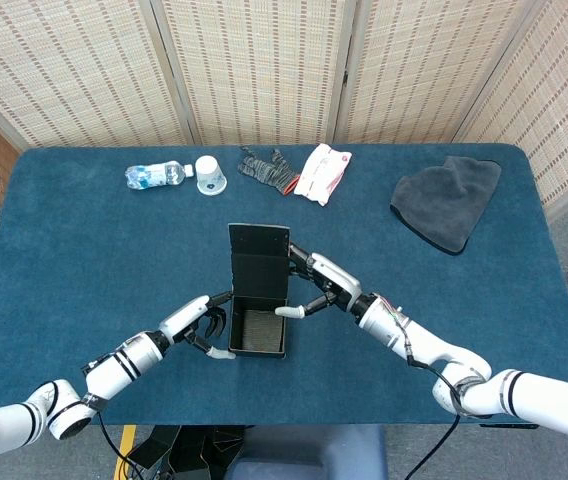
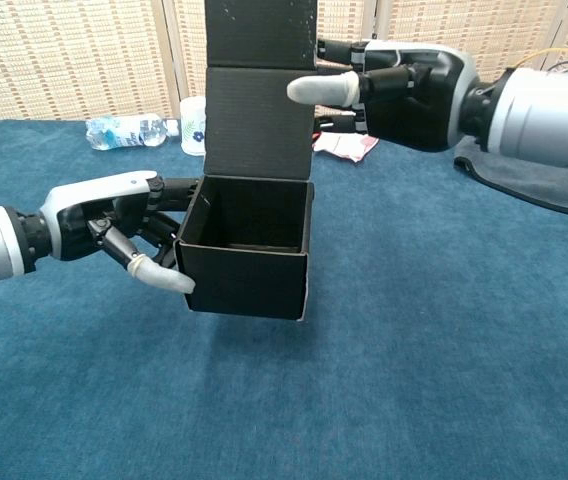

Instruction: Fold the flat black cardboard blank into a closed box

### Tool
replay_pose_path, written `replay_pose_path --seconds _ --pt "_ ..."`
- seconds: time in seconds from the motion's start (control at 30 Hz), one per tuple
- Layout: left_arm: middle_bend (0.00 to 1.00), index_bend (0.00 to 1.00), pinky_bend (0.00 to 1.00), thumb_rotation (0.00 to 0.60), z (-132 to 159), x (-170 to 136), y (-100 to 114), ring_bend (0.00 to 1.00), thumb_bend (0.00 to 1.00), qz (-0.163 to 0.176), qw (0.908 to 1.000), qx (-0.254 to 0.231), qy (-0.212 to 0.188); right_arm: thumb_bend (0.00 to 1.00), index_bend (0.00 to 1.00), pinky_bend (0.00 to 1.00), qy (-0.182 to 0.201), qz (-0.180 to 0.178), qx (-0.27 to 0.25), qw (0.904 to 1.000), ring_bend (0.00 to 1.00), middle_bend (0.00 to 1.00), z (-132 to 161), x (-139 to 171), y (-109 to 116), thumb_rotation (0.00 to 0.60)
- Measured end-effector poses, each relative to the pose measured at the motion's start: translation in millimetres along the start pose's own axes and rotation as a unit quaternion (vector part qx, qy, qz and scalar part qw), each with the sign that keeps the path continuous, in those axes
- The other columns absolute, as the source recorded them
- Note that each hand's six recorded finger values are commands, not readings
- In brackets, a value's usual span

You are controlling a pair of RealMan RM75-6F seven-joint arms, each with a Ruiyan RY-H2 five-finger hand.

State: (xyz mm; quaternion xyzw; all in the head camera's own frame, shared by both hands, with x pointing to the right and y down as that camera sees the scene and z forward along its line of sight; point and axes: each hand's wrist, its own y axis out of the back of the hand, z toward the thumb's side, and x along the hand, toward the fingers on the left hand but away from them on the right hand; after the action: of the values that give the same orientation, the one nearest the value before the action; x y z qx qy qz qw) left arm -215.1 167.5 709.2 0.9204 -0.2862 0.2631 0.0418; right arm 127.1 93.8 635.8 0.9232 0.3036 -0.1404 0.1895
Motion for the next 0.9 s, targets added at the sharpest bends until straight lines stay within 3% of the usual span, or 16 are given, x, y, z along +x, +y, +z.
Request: replay_pose_path --seconds 0.43,0.63,0.9 --pt "0.29 0.19 0.72 0.600 -2.1 5.4 9.8 0.63 0.10 0.008 0.9999 0.003 0.014 0.16 0.00 0.20 -0.001 0.049 0.077 0.9958 0.01 0.06 14.7 18.5 -15.8 0.600" --pt "0.29 0.19 0.72 0.600 -6.3 12.0 12.7 0.63 0.10 0.021 0.9992 0.021 0.026 0.15 0.00 0.20 -0.023 0.044 0.108 0.9929 0.03 0.09 12.5 10.2 -14.4 0.600" --pt "0.29 0.17 0.72 0.600 -12.2 24.0 15.3 0.63 0.10 0.045 0.9959 0.060 0.049 0.16 0.00 0.21 -0.053 0.027 0.183 0.9814 0.07 0.12 6.4 -9.3 -17.8 0.600"
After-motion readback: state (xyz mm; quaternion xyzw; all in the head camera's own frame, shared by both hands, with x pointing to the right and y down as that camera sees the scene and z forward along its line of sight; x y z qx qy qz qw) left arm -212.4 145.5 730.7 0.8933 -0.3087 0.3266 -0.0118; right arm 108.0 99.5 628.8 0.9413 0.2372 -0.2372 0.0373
